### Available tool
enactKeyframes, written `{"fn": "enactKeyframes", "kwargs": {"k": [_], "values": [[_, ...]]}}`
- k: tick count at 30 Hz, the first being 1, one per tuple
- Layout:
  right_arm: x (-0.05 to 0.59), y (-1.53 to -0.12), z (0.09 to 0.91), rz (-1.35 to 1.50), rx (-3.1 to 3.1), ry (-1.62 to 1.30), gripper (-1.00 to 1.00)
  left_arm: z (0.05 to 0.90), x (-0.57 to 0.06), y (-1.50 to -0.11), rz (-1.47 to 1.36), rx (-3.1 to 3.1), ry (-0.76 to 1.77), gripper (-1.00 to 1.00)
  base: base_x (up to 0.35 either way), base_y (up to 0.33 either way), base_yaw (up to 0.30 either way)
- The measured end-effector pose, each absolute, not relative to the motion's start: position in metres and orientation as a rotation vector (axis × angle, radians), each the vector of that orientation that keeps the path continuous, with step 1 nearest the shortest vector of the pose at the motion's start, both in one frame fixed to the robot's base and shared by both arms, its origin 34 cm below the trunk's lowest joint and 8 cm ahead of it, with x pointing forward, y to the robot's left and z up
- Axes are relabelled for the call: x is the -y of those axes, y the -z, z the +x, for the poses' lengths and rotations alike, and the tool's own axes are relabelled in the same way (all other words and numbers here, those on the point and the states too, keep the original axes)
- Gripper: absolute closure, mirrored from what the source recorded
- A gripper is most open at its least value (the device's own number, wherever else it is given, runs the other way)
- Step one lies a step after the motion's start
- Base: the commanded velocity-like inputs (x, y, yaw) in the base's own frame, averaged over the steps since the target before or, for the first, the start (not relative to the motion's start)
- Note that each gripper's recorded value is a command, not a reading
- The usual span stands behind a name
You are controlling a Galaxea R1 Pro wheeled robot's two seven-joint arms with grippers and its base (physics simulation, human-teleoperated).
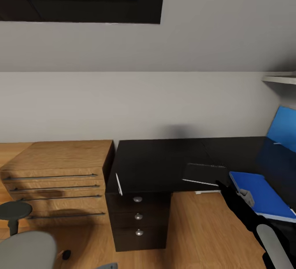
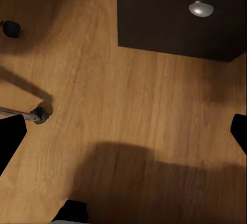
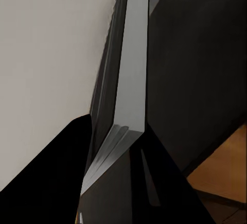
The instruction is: In the bedroom, organize the workspace by keeping the computer under the desk, ensuring the monitor is on the desk, placing the keyboard on the desk next to the monitor, placing the mouse on the desk next to the keyboard, moving the folder from the swivel chair onto the desk next to the mouse, stacking the notebook on top of the folder with the pen on top of the notebook, and positioning the swivel chair next to the desk.
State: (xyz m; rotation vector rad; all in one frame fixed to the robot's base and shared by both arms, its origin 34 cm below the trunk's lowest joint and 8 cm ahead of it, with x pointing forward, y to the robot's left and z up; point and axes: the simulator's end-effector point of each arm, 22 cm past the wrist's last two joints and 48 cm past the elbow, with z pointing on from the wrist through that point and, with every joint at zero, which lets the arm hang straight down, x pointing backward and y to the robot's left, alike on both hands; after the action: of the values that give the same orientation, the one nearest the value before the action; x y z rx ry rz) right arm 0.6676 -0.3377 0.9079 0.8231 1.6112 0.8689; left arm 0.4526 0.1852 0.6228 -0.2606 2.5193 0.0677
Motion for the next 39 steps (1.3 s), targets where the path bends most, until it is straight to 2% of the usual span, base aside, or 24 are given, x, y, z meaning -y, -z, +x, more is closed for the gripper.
{"fn": "enactKeyframes", "kwargs": {"k": [13,23,39], "values": [[0.343,-0.91,0.667,0.831,-1.598,-0.863,1.0,0.452,-0.185,-0.622,-0.26,-2.52,-0.067,-1.0,0.0,-0.133,-0.291],[0.348,-0.912,0.667,0.835,-1.591,-0.858,1.0,0.451,-0.186,-0.622,-0.266,-2.522,-0.073,-1.0,0.0,-0.022,-0.251],[0.347,-0.912,0.667,0.836,-1.588,-0.856,1.0,0.422,-0.191,-0.595,-0.243,-2.602,-0.117,-1.0,0.0,0.0,-0.039]]}}
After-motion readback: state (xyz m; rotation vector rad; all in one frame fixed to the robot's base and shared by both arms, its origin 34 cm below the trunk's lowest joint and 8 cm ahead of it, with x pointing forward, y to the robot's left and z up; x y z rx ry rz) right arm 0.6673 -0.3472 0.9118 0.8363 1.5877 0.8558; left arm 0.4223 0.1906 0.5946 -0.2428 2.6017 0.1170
